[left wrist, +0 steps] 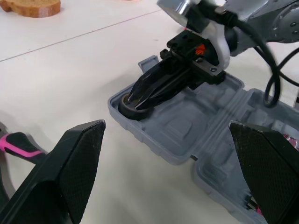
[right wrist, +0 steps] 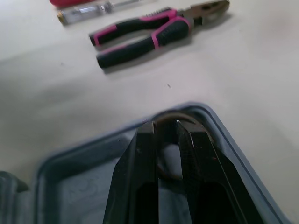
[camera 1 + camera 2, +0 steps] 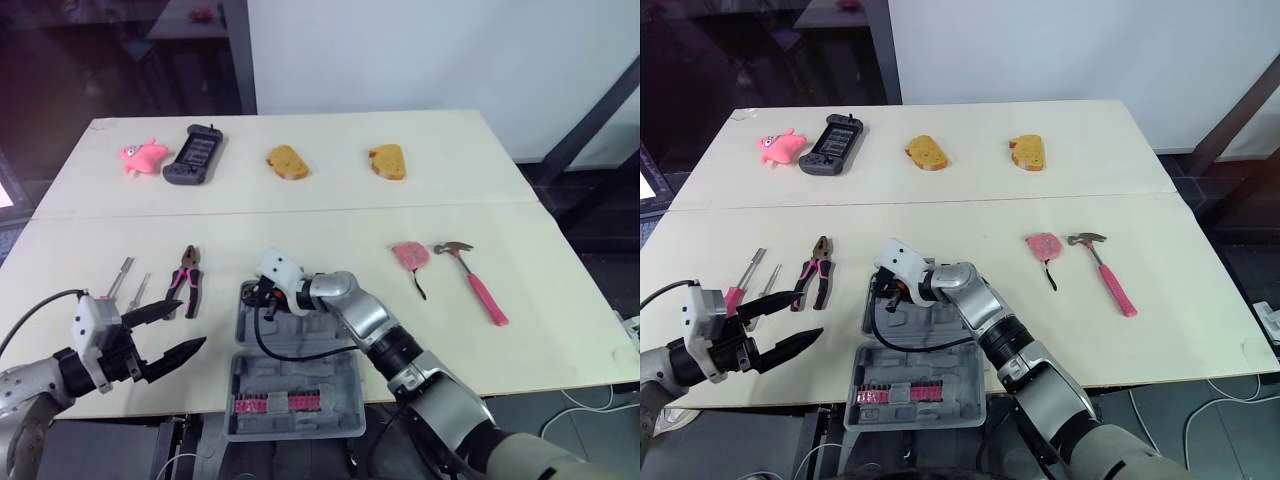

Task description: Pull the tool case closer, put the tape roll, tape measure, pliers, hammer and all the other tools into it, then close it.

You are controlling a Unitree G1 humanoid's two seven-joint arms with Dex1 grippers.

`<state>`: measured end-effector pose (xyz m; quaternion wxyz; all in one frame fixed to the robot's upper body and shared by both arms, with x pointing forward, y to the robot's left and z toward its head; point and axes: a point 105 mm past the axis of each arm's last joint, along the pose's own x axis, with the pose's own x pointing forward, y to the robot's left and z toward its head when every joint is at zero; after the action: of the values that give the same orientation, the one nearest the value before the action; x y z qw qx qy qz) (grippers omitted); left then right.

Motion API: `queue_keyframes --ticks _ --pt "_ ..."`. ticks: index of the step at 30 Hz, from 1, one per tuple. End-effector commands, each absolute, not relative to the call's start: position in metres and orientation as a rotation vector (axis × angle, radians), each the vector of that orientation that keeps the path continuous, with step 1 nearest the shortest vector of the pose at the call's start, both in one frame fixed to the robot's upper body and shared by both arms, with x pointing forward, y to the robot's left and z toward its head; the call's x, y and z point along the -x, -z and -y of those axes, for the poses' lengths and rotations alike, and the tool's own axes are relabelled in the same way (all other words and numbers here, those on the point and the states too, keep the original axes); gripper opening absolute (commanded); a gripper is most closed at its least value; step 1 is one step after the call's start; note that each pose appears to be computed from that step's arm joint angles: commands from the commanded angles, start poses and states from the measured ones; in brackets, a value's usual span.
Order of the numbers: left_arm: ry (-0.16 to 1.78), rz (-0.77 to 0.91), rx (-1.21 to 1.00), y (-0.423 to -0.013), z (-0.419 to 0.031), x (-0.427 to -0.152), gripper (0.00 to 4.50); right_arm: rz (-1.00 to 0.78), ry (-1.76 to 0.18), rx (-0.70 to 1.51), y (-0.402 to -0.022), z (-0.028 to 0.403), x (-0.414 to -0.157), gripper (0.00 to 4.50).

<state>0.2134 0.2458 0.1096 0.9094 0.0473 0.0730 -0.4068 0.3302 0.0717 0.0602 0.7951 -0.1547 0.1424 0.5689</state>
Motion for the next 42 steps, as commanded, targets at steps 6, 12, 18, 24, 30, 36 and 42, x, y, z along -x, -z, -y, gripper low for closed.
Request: queue_keyframes --ticks 6,12,18,24,30,36,42 --pt "0.832 -0.127 -0.126 -0.117 -0.249 -0.213 4.5 -0.355 -1.19 0.394 -0.053 -0.072 -0.335 0.76" --pt "0.831 -0.127 -0.126 -0.117 -0.25 -0.214 4.5 -0.35 -1.201 0.379 -0.055 -0.076 -0.333 0.76" --pt "0.83 -0.128 -0.128 -0.116 -0.251 -0.215 4.5 -0.305 -1.217 0.338 -0.066 -0.08 -0.332 0.76" --pt "0.825 -0.13 -0.132 -0.117 -0.254 -0.215 4.5 -0.125 -1.279 0.214 -0.119 -0.082 -0.327 0.76" --pt "0.814 -0.137 -0.137 -0.12 -0.261 -0.214 4.5 0.027 -1.309 0.104 -0.179 -0.059 -0.317 0.76" --pt "0.705 -0.196 -0.177 -0.124 -0.299 -0.205 4.5 0.023 -1.095 0.161 -0.189 0.061 -0.317 0.76" --pt "0.49 -0.263 -0.223 -0.124 -0.365 -0.191 4.5 -0.181 -0.825 0.264 -0.155 0.196 -0.284 3.12"
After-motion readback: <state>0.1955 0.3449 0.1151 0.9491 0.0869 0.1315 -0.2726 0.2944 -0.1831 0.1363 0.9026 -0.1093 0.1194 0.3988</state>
